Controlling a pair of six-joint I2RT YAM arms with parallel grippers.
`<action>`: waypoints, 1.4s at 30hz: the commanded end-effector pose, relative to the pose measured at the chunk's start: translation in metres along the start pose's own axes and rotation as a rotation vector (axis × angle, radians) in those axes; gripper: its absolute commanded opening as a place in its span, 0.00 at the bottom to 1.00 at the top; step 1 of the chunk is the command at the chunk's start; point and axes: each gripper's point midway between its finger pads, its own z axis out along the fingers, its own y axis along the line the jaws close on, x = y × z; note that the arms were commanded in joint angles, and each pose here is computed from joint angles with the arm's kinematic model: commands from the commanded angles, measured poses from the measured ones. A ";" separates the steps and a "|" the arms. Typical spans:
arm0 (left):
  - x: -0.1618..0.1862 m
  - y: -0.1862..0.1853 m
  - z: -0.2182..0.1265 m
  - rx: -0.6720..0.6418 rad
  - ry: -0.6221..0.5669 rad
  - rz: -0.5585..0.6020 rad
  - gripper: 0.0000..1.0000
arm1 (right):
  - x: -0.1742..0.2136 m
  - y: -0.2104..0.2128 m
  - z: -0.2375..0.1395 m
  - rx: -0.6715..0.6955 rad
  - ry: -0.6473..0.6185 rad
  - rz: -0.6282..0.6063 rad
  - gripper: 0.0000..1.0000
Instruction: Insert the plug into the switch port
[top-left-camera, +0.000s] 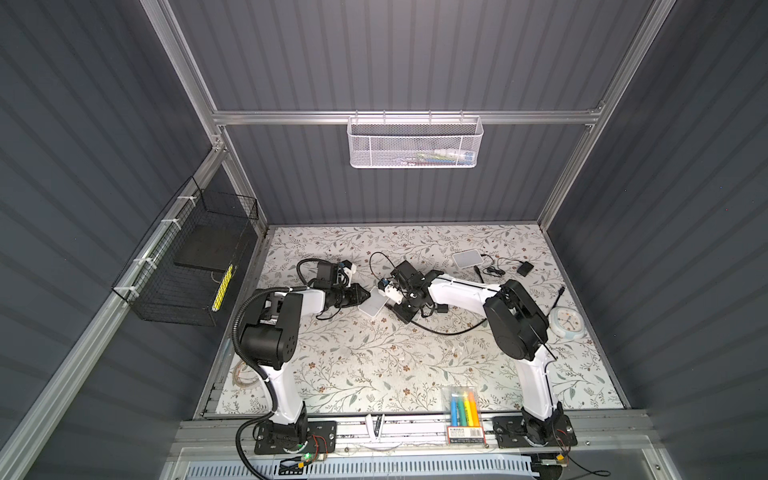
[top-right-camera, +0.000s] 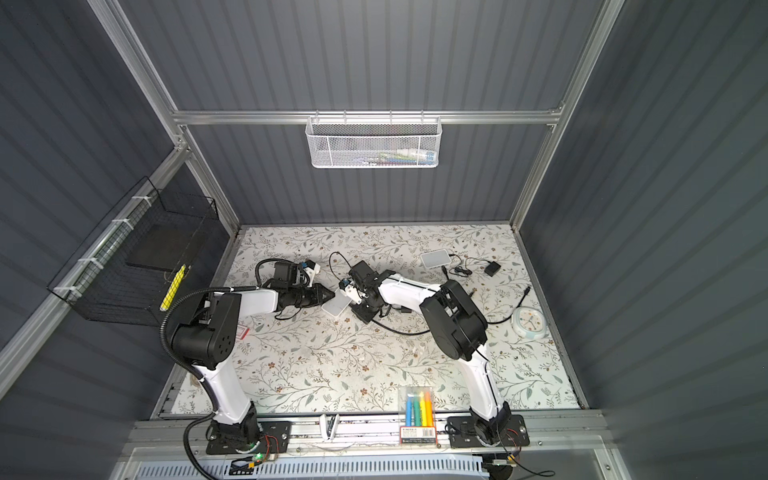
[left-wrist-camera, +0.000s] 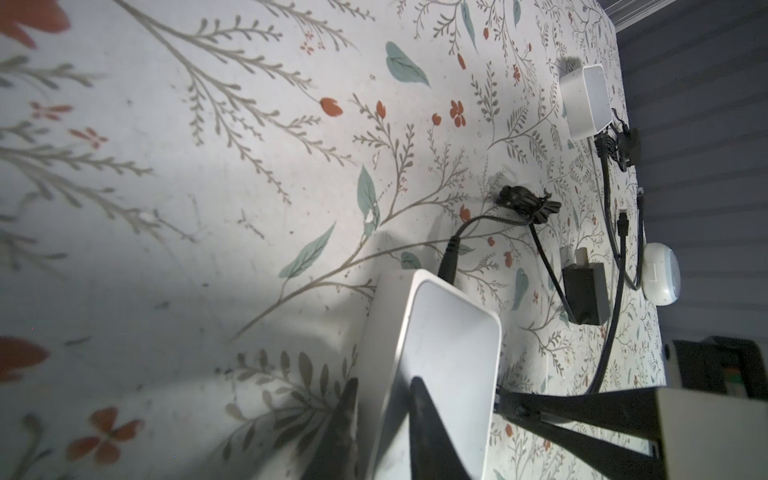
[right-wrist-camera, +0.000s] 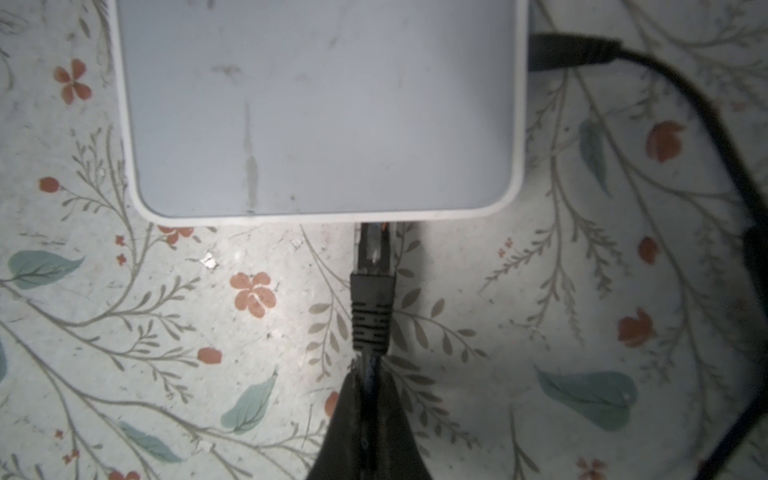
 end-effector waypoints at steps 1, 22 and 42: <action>0.043 0.005 0.010 0.008 0.136 -0.070 0.21 | -0.029 0.009 0.004 -0.009 -0.085 -0.015 0.00; 0.055 0.001 0.023 0.049 0.158 -0.096 0.19 | -0.047 0.011 0.005 -0.007 -0.114 -0.010 0.21; 0.053 0.017 0.027 -0.015 0.174 -0.105 0.17 | -0.013 0.003 -0.015 0.028 -0.044 -0.023 0.29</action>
